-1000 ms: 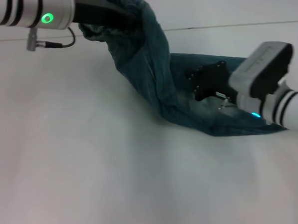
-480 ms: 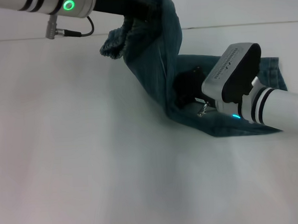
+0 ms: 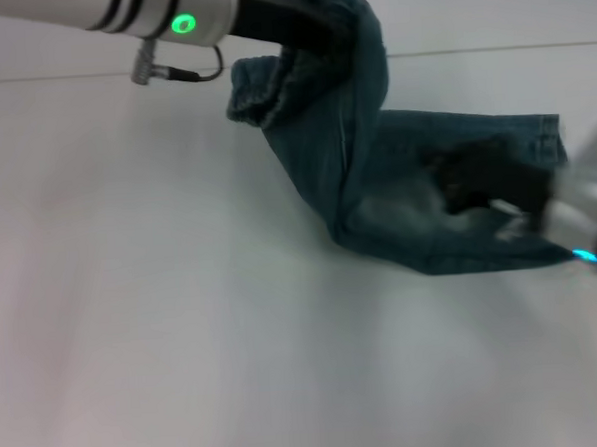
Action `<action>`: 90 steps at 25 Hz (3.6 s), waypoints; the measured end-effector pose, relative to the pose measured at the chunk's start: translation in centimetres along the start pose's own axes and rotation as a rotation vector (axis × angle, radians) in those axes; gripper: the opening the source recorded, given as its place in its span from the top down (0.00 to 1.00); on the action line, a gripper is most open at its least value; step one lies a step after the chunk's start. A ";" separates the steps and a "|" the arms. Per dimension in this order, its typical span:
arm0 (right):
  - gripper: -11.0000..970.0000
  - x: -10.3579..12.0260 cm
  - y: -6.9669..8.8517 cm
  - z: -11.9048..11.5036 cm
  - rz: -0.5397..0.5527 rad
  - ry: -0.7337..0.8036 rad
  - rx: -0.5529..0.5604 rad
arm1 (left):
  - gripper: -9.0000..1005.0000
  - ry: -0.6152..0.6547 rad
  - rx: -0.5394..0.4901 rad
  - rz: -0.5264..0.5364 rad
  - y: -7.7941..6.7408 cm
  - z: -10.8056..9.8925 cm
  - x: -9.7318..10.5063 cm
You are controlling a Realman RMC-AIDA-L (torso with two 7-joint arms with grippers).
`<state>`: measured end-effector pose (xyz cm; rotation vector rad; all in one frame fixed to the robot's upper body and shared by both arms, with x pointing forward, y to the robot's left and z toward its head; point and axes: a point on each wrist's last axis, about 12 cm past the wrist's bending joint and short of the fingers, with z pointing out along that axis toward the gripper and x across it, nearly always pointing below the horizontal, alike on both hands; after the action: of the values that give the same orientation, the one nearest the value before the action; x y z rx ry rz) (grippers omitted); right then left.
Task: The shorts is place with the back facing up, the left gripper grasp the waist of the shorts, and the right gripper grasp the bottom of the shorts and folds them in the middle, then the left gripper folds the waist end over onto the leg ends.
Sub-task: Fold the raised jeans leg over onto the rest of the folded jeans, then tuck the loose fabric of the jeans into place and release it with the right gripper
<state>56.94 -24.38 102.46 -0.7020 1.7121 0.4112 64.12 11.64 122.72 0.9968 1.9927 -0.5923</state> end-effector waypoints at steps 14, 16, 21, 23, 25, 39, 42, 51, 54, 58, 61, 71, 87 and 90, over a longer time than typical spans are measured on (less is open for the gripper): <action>0.97 4.7 -0.6 -13.1 0.125 -0.073 0.109 | 0.86 0.072 0.110 0.202 -7.8 7.1 -2.2; 0.97 5.1 -0.2 -13.9 0.139 -0.076 0.105 | 0.85 0.074 0.122 0.231 -9.2 8.7 -2.4; 0.97 5.7 0.8 -15.4 0.167 -0.082 0.100 | 0.84 0.072 0.123 0.261 -11.1 10.8 -2.7; 0.96 5.9 1.0 -15.8 0.174 -0.083 0.103 | 0.84 0.064 0.114 0.257 -11.4 11.1 -2.8; 0.96 6.1 1.2 -16.3 0.182 -0.087 0.104 | 0.84 0.065 0.116 0.266 -11.7 11.2 -2.7; 0.95 5.6 1.4 -16.9 0.197 -0.117 0.050 | 0.34 -0.018 0.148 0.368 -13.1 9.3 -1.3; 0.95 5.2 1.5 -16.9 0.194 -0.142 0.032 | 0.28 -0.087 0.119 0.325 -11.6 7.6 -0.8; 0.94 1.1 -1.7 -17.4 0.184 -0.178 -0.035 | 0.13 -0.245 0.107 0.124 -6.0 2.7 6.5; 0.89 -0.5 -2.9 -17.3 0.164 -0.168 -0.055 | 0.13 -0.305 0.139 0.046 -3.8 1.3 9.7; 0.71 -2.8 -4.0 -16.9 0.157 -0.130 -0.103 | 0.13 -0.398 0.188 -0.038 -1.6 -0.9 15.1; 0.59 -5.0 -4.8 -16.0 0.145 -0.061 -0.141 | 0.13 -0.451 0.167 -0.058 -1.0 -2.1 17.7; 0.22 -13.7 -6.6 -8.9 -0.006 0.396 -0.138 | 0.13 -0.520 0.007 -0.175 -1.7 -5.8 25.8; 0.12 -17.2 0.1 0.8 -0.372 0.844 -0.170 | 0.13 -0.500 -0.105 -0.240 -1.3 -6.9 28.0; 0.12 -16.2 0.7 1.8 -0.393 0.854 -0.144 | 0.13 -0.498 -0.109 -0.241 -1.2 -6.9 28.0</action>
<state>60.11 -18.95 117.49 -1.4278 2.2643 -0.0726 49.95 27.82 103.43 0.4823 1.6811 -0.7690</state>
